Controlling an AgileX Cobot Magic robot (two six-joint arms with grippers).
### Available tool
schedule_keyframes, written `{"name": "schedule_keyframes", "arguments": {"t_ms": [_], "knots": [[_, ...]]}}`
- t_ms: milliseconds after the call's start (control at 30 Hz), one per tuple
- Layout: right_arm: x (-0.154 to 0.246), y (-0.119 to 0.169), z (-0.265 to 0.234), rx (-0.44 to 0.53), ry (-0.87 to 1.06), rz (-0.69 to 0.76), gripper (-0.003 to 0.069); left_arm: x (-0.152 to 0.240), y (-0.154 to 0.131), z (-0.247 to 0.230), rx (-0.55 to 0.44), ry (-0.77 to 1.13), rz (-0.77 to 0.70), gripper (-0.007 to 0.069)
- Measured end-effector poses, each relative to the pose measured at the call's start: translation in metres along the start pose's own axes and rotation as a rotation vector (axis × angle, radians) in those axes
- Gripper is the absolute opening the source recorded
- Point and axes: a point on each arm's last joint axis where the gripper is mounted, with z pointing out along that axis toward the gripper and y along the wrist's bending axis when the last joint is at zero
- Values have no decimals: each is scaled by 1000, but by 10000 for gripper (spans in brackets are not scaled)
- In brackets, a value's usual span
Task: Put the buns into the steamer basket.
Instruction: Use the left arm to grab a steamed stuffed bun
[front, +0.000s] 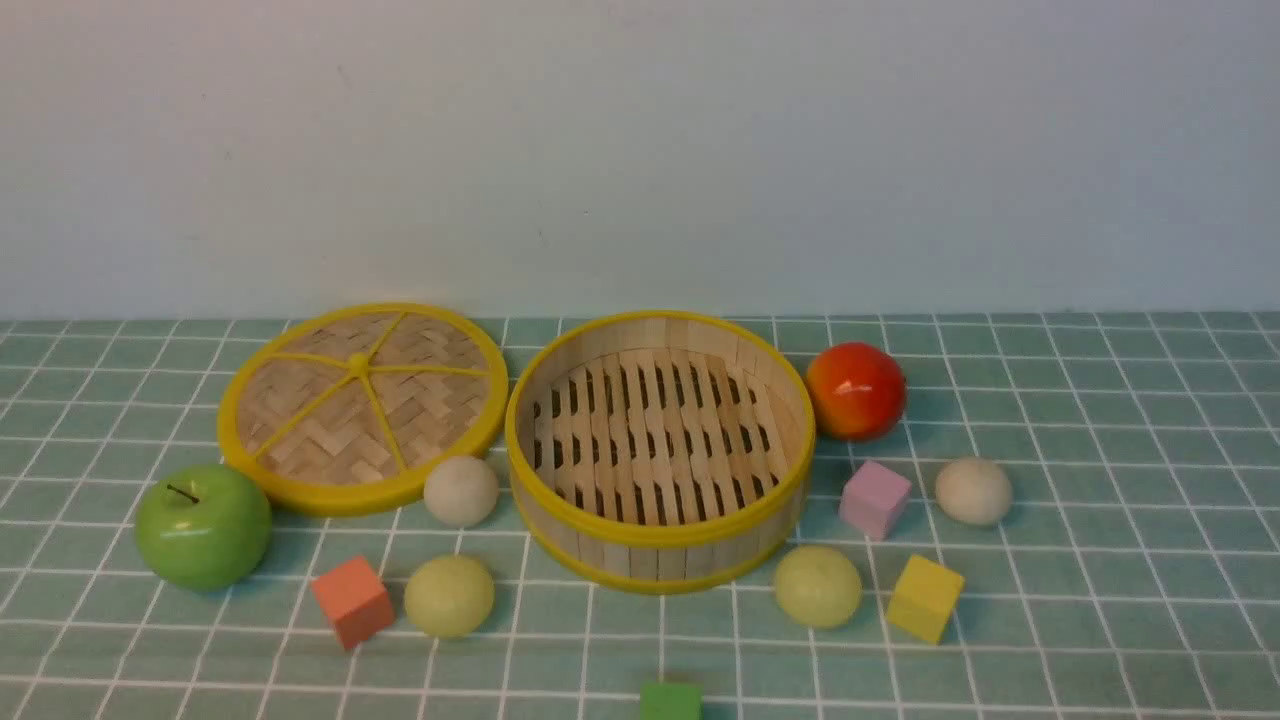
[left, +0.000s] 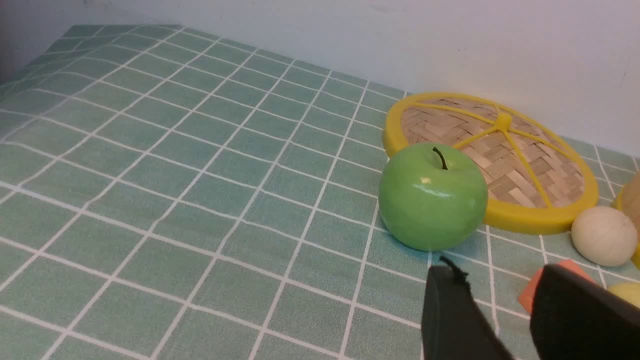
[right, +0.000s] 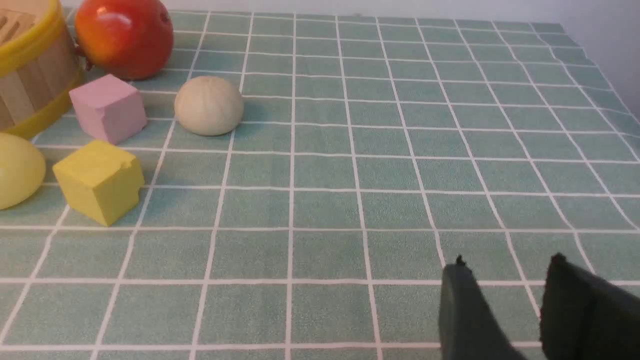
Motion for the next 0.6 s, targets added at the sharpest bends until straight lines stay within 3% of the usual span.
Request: {"name": "schedule_keyframes", "arguments": {"t_ms": [600], "knots": [[0, 0, 0, 0, 0, 0, 239, -1, 0, 0, 3, -6, 1, 238]]}}
